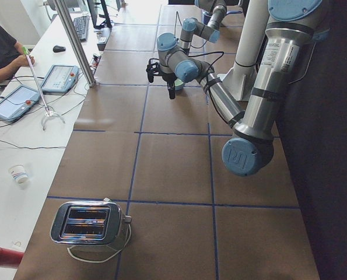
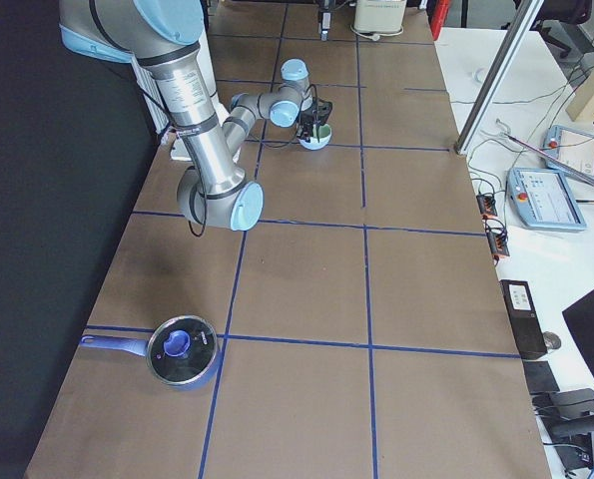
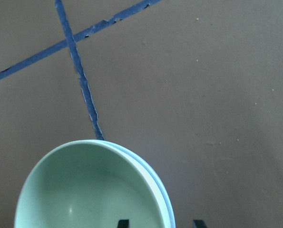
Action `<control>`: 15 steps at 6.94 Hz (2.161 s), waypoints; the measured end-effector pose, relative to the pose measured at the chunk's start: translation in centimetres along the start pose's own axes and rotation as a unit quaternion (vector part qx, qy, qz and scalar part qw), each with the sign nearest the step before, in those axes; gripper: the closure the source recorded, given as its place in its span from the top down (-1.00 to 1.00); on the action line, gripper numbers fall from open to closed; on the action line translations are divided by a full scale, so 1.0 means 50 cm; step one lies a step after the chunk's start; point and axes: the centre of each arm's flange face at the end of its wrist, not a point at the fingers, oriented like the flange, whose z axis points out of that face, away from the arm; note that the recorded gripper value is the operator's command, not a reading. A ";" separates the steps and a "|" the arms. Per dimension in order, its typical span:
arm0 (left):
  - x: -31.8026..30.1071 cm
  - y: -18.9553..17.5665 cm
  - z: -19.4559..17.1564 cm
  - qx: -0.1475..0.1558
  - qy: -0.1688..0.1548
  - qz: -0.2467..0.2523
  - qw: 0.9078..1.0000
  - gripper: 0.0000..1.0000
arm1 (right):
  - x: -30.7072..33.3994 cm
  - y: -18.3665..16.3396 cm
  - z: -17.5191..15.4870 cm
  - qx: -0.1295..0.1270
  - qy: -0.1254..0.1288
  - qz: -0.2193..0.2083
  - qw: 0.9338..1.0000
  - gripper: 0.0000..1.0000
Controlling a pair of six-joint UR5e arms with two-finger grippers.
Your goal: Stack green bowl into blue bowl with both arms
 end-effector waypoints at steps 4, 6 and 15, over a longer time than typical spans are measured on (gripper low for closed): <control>-0.116 -0.010 0.014 -0.005 -0.032 0.067 0.997 1.00 | 0.317 -0.232 -0.218 -0.018 0.013 0.004 1.000 1.00; -0.291 -0.033 -0.024 -0.001 -0.064 0.149 0.987 1.00 | 0.575 -0.387 -0.340 -0.032 0.042 -0.072 0.996 1.00; -0.894 -0.115 -0.194 -0.006 -0.093 0.143 0.985 1.00 | 1.237 -0.551 -0.515 -0.106 0.108 -0.265 0.952 1.00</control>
